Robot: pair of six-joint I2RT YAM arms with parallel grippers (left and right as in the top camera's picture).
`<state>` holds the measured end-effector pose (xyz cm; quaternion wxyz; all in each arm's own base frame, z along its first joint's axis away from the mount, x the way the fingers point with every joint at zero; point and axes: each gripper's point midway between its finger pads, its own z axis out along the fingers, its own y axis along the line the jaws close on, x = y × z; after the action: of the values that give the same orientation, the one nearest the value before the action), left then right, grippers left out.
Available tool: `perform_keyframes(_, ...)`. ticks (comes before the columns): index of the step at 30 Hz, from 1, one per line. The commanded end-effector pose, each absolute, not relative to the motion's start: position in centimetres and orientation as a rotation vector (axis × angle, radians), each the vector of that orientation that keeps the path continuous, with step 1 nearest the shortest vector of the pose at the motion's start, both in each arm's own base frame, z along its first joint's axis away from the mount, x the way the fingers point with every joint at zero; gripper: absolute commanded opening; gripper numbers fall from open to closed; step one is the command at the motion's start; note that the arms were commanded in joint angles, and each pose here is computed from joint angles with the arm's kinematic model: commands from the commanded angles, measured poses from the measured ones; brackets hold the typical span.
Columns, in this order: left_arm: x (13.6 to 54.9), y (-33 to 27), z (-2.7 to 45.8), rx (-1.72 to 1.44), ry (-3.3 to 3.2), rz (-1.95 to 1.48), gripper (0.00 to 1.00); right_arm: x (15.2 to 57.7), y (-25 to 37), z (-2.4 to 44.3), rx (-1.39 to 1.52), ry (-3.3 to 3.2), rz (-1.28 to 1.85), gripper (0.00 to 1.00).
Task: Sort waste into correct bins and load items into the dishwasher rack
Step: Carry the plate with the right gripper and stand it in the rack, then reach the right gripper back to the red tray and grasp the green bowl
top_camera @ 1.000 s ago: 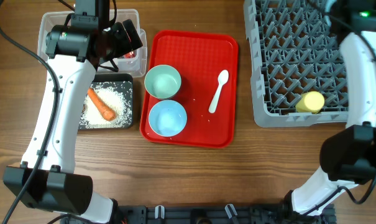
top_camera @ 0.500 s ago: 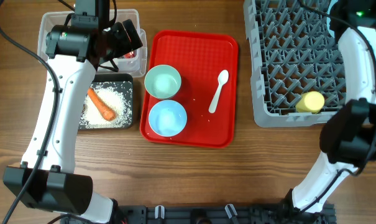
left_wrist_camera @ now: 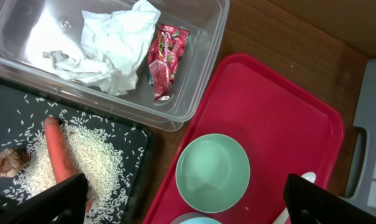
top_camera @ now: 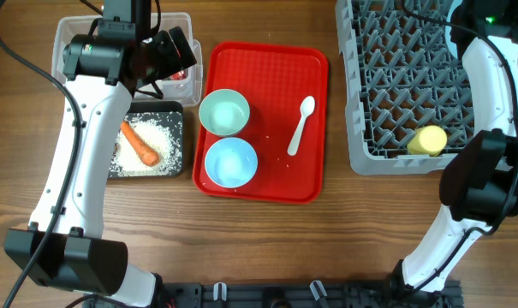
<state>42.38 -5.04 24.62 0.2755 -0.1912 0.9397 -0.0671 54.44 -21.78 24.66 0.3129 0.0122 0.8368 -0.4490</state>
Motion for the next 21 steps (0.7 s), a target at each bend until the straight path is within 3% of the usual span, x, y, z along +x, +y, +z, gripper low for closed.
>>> perform_keyframes(1,42.5,-4.7,25.2,-0.518,2.505,-0.169,1.0,55.3,-21.1,23.3,0.039,2.222,-1.09,0.04)
perform_keyframes(5,42.5,-4.7,25.2,-0.518,2.505,-0.169,1.0,55.4,-20.6,22.5,0.026,2.25,-1.034,0.11)
perform_keyframes(6,42.5,-4.7,25.2,-0.518,2.505,-0.169,1.0,55.5,-20.4,22.4,0.018,2.254,-1.018,0.21)
perform_keyframes(7,42.5,-4.7,25.2,-0.518,2.505,-0.169,1.0,55.5,-20.3,22.3,0.034,2.251,-1.003,0.39)
perform_keyframes(11,42.5,-4.7,25.2,-0.518,2.505,-0.169,1.0,56.1,-19.3,21.7,0.047,2.255,-0.895,0.7)
perform_keyframes(12,42.5,-4.7,25.2,-0.518,2.505,-0.169,1.0,56.3,-18.9,21.6,0.067,2.251,-0.853,0.81)
perform_keyframes(13,42.5,-4.7,25.2,-0.518,2.505,-0.169,1.0,56.3,-18.8,21.7,0.118,2.237,-0.828,1.0)
perform_keyframes(17,42.5,-4.7,25.2,-0.518,2.505,-0.169,1.0,56.7,-17.5,23.8,0.221,2.158,-0.754,1.0)
perform_keyframes(21,42.5,-4.7,25.2,-0.518,2.505,-0.169,1.0,56.2,-11.0,31.0,0.188,2.03,-0.482,1.0)
